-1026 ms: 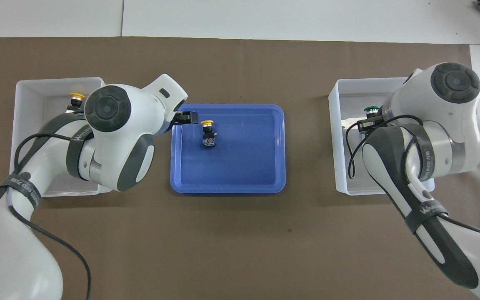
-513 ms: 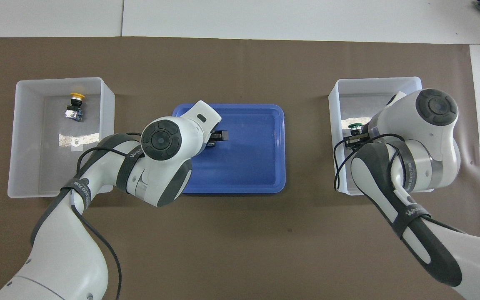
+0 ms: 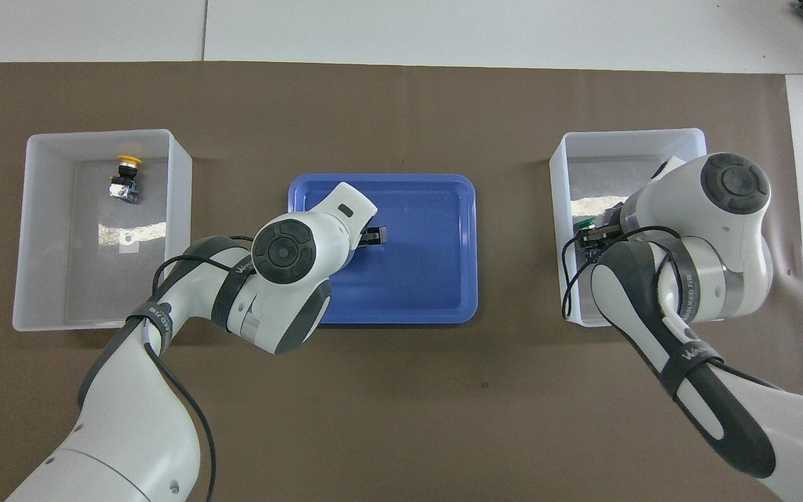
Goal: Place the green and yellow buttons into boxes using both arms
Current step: 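Grasp the last yellow button with the left gripper while the right gripper releases green, then carry the yellow button to the box with the left gripper while the right gripper withdraws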
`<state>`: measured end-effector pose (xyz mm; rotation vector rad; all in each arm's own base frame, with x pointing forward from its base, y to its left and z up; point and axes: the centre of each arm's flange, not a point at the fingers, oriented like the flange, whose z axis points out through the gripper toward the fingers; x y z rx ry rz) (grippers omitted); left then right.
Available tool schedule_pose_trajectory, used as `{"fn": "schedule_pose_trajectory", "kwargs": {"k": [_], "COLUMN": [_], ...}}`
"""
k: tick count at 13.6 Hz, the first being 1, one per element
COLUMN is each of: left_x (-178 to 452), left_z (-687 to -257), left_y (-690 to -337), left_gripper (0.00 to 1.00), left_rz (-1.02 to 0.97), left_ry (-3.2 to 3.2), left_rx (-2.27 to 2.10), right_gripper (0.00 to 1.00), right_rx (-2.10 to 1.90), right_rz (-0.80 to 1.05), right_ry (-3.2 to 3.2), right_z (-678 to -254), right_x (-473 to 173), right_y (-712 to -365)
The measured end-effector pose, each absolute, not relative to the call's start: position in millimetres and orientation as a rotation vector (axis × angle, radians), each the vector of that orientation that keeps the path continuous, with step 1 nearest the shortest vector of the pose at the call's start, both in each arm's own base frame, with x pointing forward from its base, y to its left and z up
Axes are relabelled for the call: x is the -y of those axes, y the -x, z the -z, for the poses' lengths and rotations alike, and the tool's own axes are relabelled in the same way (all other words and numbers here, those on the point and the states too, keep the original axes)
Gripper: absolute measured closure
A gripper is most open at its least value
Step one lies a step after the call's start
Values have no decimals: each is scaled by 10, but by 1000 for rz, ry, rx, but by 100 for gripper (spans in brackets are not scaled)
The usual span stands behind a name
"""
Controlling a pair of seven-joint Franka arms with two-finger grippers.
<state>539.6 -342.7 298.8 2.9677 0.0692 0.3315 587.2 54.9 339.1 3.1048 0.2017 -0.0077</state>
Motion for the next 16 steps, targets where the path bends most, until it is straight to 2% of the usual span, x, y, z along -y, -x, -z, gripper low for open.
{"fn": "schedule_pose_trajectory", "kwargs": {"k": [1, 2, 3, 5, 7, 11, 13, 16], "left_x": [3433, 3431, 3417, 3336, 3097, 2168, 1712, 1147], "left_z": [-2986, -2990, -3014, -3151, -3519, -4314, -4473, -4491], "left_y": [-5390, -5393, -5406, -5441, -5502, -5712, -5825, -5961], "left_gripper": [33, 46, 59, 59, 59, 59, 59, 59], "left_rz": [-328, -328, -333, -333, -312, -350, -384, -406], "left_ry": [-2964, -2962, -2959, -2966, -2988, -3010, -3018, -3049], "left_rx": [-104, -125, -137, -160, -206, -241, -239, -178], "right_gripper": [15, 5, 0, 0, 0, 0, 0, 0], "right_rx": [-192, -149, -76, 20, 66, 110, 140, 228], "right_rz": [-11, -49, -95, -164, -207, -193, -168, -104], "right_ry": [-3108, -3114, -3119, -3125, -3128, -3130, -3131, -3129], "right_z": [-3452, -3583, -3776, -4181, -4563, -5216, -5501, -5697], "right_x": [-558, -577, -594, -614, -606, -476, -361, -23], "right_y": [-5884, -5914, -5957, -6029, -6064, -5956, -5828, -5644]}}
